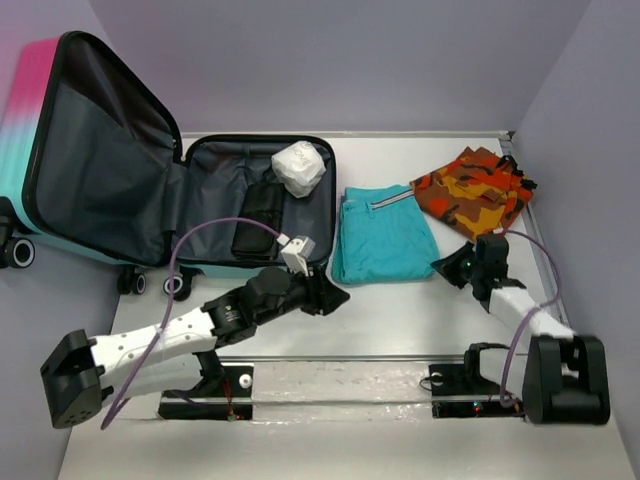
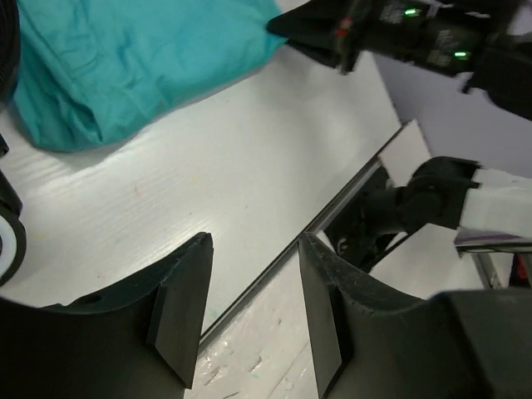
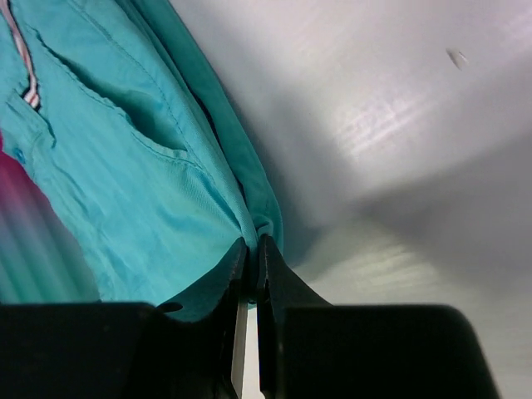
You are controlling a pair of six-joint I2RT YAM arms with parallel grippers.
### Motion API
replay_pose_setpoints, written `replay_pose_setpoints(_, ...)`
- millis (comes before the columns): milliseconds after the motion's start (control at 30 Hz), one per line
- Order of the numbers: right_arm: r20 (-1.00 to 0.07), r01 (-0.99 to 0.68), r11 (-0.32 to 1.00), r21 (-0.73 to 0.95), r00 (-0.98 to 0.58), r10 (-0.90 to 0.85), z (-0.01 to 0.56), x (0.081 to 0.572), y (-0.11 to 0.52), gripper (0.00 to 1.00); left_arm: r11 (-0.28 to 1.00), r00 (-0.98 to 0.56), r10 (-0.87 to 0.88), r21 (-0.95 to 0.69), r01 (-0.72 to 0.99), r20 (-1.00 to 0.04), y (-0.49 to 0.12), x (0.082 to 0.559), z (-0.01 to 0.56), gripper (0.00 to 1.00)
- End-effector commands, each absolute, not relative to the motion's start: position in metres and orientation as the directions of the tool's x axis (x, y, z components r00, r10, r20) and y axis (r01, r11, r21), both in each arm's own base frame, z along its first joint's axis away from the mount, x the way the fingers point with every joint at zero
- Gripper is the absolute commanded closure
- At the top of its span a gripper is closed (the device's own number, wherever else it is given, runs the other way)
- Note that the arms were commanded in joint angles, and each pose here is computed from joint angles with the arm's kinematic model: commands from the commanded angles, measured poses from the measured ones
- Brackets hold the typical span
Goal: Pack the luggage
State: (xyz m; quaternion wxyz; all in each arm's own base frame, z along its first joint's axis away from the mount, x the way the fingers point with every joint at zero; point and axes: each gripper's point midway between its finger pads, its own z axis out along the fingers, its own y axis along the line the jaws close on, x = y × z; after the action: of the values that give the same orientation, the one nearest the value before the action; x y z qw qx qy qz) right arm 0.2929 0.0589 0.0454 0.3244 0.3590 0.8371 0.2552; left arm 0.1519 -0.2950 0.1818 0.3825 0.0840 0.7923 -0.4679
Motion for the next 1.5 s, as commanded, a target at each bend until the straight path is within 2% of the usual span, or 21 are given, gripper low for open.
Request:
replay_pose_setpoints(0,-0.444,0.55,0.636,0.541,-0.456,0.771,0.05,0.248,0.027,0.93,0.591,-0.673,-0.32,-0.696,0.408,-0.667,-0.317,0.168,0.182,0.42)
replay_pose_setpoints(33,-0.482,0.525,0.632,0.57,-0.409,0.775,0.069,0.246,0.024,0.93,0.612,-0.67,-0.325,-0.688,0.389,-0.668,-0.32,0.168,0.175,0.41)
replay_pose_setpoints(67,-0.471,0.556,0.615,0.558,-0.397,0.787,0.067,0.235,0.021,0.93,0.639,-0.68,-0.318,-0.679,0.361,-0.66,-0.322,0.169,0.161,0.39)
replay_pose_setpoints(133,-0.459,0.512,0.608,0.606,-0.399,0.794,0.076,0.231,0.03,0.92,0.673,-0.671,-0.319,-0.658,0.336,-0.669,-0.323,0.169,0.15,0.34)
replay_pose_setpoints(233,-0.401,0.509,0.616,0.601,-0.474,0.784,0.068,0.219,0.043,0.92,0.726,-0.652,-0.323,-0.621,0.294,-0.686,-0.322,0.175,0.133,0.25)
replay_pose_setpoints(300,-0.387,0.505,0.63,0.59,-0.508,0.769,0.07,0.215,0.046,0.9,0.77,-0.628,-0.333,-0.588,0.249,-0.703,-0.315,0.184,0.121,0.14)
replay_pose_setpoints(433,-0.399,0.478,0.655,0.585,-0.533,0.746,0.071,0.213,0.048,0.57,0.81,-0.612,-0.319,-0.544,0.221,-0.724,-0.325,0.197,0.109,0.06)
replay_pose_setpoints(467,-0.4,0.484,0.655,0.58,-0.532,0.747,0.07,0.213,0.047,0.41,0.825,-0.596,-0.311,-0.521,0.216,-0.74,-0.331,0.204,0.109,0.05)
replay_pose_setpoints(567,-0.411,0.482,0.665,0.571,-0.533,0.739,0.071,0.219,0.045,0.29,0.862,-0.574,-0.299,-0.473,0.18,-0.763,-0.335,0.223,0.097,0.05)
replay_pose_setpoints(733,-0.408,0.47,0.673,0.571,-0.548,0.73,0.067,0.229,0.047,0.29,0.896,-0.564,-0.281,-0.423,0.137,-0.776,-0.337,0.264,0.085,0.07)
replay_pose_setpoints(867,-0.356,0.499,0.646,0.578,-0.558,0.749,0.048,0.232,0.052,0.28,0.941,-0.519,-0.227,-0.323,0.101,-0.824,-0.343,0.293,0.087,0.08)
replay_pose_setpoints(1000,-0.305,0.539,0.629,0.56,-0.571,0.762,0.027,0.226,0.054,0.24,0.953,-0.509,-0.228,-0.296,0.057,-0.83,-0.338,0.317,0.079,0.08)
replay_pose_setpoints(1100,-0.343,0.529,0.633,0.565,-0.547,0.763,0.032,0.228,0.049,0.23,0.956,-0.502,-0.227,-0.288,0.048,-0.835,-0.343,0.328,0.081,0.08)
replay_pose_setpoints(1233,-0.335,0.52,0.628,0.579,-0.55,0.765,0.031,0.227,0.052,0.25,0.955,-0.536,-0.258,-0.295,-0.017,-0.804,-0.328,0.337,0.059,0.11)
replay_pose_setpoints(1367,-0.352,0.479,0.644,0.597,-0.565,0.746,0.036,0.226,0.056,0.26,0.951,-0.533,-0.288,-0.303,-0.062,-0.796,-0.287,0.319,0.052,0.11)
replay_pose_setpoints(1467,-0.367,0.469,0.641,0.607,-0.551,0.75,0.04,0.228,0.055,0.26,0.937,-0.533,-0.287,-0.349,0.017,-0.796,-0.303,0.302,0.074,0.1)
